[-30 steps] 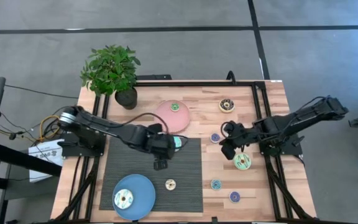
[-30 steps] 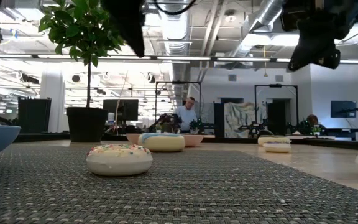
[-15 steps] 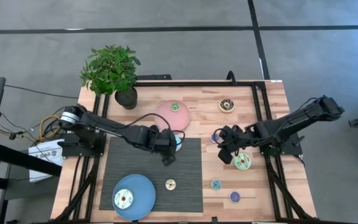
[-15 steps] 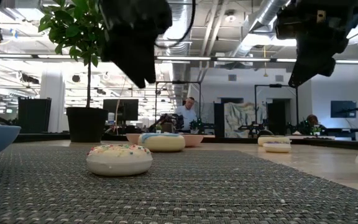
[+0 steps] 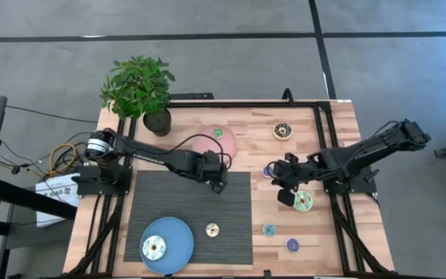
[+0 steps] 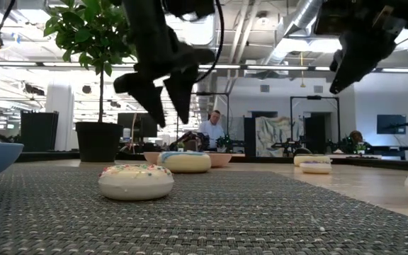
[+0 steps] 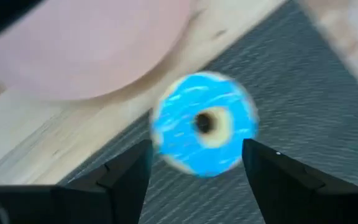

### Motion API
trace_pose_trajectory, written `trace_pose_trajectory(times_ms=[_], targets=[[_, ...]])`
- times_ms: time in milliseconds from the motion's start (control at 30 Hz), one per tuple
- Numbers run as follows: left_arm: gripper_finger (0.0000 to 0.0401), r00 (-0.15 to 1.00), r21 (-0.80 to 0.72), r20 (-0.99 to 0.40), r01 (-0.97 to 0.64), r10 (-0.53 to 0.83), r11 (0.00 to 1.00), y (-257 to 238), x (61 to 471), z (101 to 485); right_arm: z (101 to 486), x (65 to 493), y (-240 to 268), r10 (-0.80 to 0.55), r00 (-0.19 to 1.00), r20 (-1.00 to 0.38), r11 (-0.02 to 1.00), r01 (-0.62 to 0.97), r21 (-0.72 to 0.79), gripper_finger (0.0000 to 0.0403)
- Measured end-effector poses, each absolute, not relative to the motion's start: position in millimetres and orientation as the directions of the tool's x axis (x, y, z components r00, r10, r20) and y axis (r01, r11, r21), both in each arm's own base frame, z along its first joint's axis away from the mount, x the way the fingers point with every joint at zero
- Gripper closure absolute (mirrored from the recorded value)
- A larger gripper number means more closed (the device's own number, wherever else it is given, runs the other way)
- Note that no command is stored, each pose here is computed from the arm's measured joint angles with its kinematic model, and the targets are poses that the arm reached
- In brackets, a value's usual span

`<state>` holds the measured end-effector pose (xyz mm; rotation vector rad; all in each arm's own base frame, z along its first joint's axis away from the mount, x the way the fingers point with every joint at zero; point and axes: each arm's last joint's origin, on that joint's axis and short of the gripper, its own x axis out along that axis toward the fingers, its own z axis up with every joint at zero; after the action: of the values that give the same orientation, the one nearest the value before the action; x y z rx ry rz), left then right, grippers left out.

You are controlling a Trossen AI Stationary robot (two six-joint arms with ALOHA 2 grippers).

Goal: Pick & Place donuts
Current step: Put the big blue donut on the blue plate

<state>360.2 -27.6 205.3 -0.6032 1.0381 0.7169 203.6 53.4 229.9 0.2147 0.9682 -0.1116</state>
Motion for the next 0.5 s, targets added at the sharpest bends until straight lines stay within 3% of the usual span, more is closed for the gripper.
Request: trace_pose_trajectory(times_ms=[200, 500], targets=[[0.0157, 0.302, -0.115, -0.931, -0.775, 0.205, 0.621, -22.1, 367.8, 191.2, 231.0, 199.2, 44.7, 0.039, 0.564, -0.825, 0.986, 0.113, 0.124, 0.0403], [0.0157, 0.299, -0.091, -0.928, -0.762, 0.224, 0.641, -21.4, 367.4, 190.5, 220.3, 171.6, 36.8, 0.156, 0.727, -0.669, 0.964, 0.036, 0.265, 0.0403]])
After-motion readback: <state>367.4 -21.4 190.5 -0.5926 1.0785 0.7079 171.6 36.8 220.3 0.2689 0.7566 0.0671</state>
